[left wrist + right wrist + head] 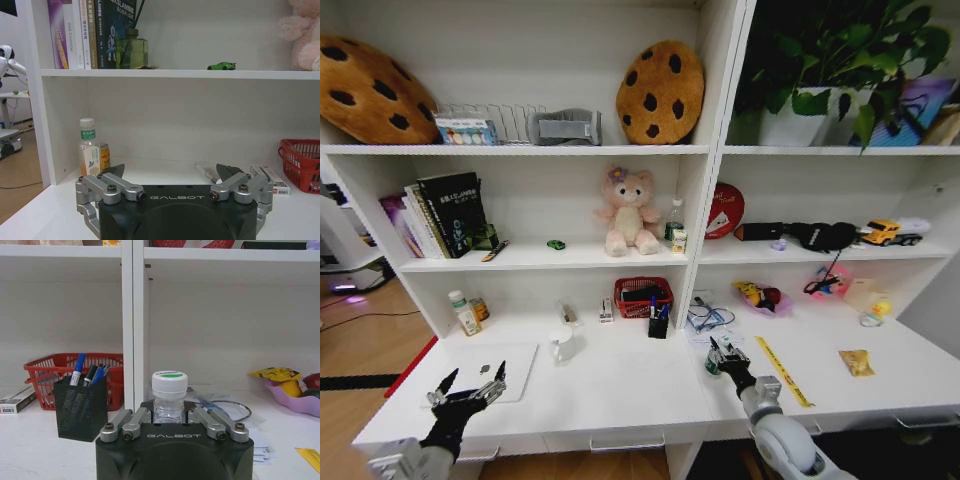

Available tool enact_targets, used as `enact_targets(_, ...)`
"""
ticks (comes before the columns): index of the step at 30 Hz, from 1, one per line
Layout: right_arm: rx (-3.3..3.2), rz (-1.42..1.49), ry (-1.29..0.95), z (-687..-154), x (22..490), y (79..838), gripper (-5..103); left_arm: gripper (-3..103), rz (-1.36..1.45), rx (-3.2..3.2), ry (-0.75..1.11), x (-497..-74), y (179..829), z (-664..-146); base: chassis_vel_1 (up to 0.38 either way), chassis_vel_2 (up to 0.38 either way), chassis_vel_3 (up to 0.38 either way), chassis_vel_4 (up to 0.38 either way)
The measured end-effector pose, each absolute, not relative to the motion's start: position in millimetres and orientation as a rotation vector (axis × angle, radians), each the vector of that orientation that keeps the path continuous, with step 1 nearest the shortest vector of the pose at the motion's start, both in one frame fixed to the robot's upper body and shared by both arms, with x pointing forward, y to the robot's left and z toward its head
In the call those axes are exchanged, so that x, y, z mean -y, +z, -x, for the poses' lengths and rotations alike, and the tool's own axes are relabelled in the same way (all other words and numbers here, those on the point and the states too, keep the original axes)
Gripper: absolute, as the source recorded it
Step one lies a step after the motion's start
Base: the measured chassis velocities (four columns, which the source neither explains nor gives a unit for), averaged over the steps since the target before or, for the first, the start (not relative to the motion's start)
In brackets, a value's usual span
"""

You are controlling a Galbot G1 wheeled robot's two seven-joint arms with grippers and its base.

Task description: Organize the objects on the table.

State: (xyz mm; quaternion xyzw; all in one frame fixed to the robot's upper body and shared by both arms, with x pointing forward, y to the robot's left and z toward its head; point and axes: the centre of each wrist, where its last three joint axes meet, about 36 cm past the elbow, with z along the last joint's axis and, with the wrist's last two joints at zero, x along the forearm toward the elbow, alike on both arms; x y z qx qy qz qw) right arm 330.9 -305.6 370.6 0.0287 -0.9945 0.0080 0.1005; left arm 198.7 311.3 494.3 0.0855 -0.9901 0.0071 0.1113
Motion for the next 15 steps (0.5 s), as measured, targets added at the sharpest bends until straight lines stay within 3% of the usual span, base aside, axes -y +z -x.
enact_targets(6,2.941,-0.104,-0.021,-293.5,299.3,393.4,27,100,-0.251,2.908,0.021,-311.3,494.4,-198.7,0.000,0.000,0.000,0.000)
enact_targets(9,2.938,-0.241,0.005,-237.7,295.2,406.6,27,100,-0.251,2.908,0.021,-311.3,494.4,-198.7,0.000,0.000,0.000,0.000)
enact_targets(12,2.941,-0.266,0.013,-224.6,294.5,410.7,27,100,-0.251,2.908,0.021,-311.3,494.4,-198.7,0.000,0.000,0.000,0.000)
enact_targets(15,2.953,-0.307,0.028,-178.9,291.7,419.2,27,100,-0.251,2.908,0.021,-311.3,494.3,-198.7,0.000,0.000,0.000,0.000)
